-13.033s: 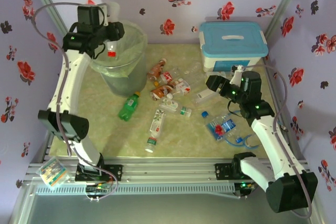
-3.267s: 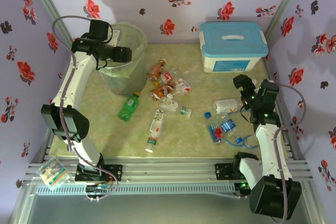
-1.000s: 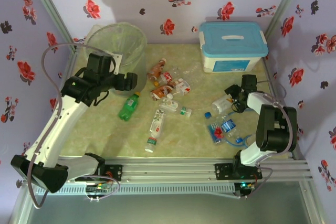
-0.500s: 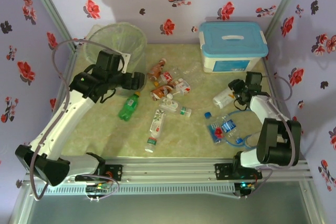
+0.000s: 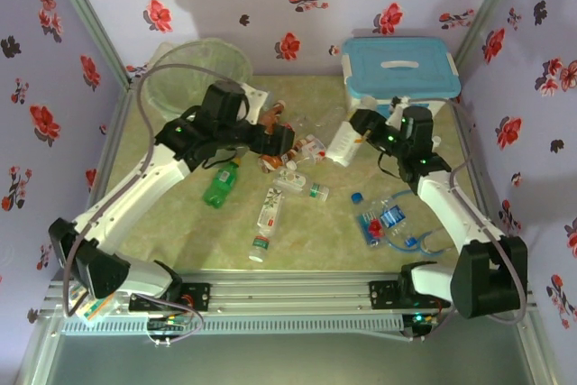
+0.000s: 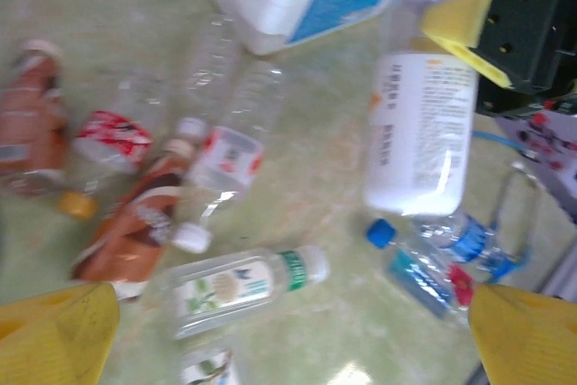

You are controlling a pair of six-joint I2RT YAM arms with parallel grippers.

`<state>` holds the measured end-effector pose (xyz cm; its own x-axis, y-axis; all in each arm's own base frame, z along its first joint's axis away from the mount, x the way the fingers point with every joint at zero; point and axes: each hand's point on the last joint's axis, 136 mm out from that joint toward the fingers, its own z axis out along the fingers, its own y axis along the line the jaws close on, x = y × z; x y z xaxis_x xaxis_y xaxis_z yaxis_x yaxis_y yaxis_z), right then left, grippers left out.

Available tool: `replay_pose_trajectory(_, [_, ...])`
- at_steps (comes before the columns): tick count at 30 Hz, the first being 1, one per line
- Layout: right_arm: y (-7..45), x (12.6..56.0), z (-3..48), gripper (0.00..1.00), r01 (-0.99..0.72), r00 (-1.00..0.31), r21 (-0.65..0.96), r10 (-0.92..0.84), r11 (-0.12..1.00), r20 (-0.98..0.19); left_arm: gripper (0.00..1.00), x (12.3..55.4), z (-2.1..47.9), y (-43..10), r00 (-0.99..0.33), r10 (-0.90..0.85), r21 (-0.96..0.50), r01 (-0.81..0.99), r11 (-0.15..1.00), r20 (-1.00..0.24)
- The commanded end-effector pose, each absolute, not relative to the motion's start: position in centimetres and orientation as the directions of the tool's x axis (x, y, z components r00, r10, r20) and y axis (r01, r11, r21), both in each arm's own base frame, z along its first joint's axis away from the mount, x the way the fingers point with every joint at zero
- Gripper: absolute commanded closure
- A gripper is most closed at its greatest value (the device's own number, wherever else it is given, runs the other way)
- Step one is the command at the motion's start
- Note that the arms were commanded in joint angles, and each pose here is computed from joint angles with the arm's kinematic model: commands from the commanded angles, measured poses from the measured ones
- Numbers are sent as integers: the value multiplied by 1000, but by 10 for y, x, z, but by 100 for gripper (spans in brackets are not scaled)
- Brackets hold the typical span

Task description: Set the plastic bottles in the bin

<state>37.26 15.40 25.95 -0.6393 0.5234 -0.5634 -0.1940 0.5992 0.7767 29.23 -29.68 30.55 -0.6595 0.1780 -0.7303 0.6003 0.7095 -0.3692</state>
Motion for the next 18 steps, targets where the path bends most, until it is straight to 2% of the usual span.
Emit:
replay_pose_trajectory(1, [181,359,321,40,-427,-565,722,464,544,-683,0,286,329,-334,-647,140,-465,666,583,-750])
replay_pose_trajectory(5, [203,348,337,40,-505,-574,720,439,475,-692,0,280,321,-364,-647,178,-496,707,504,-742])
replay_pose_trajectory(12, [231,334,345,40,-559,-606,725,398,403,-689,0,291,303,-390,-669,193,-516,697,499,-717])
replay_pose_trajectory(18, [235,335,346,40,-564,-609,734,410,379,-679,2,289,296,-406,-667,232,-513,712,480,-708])
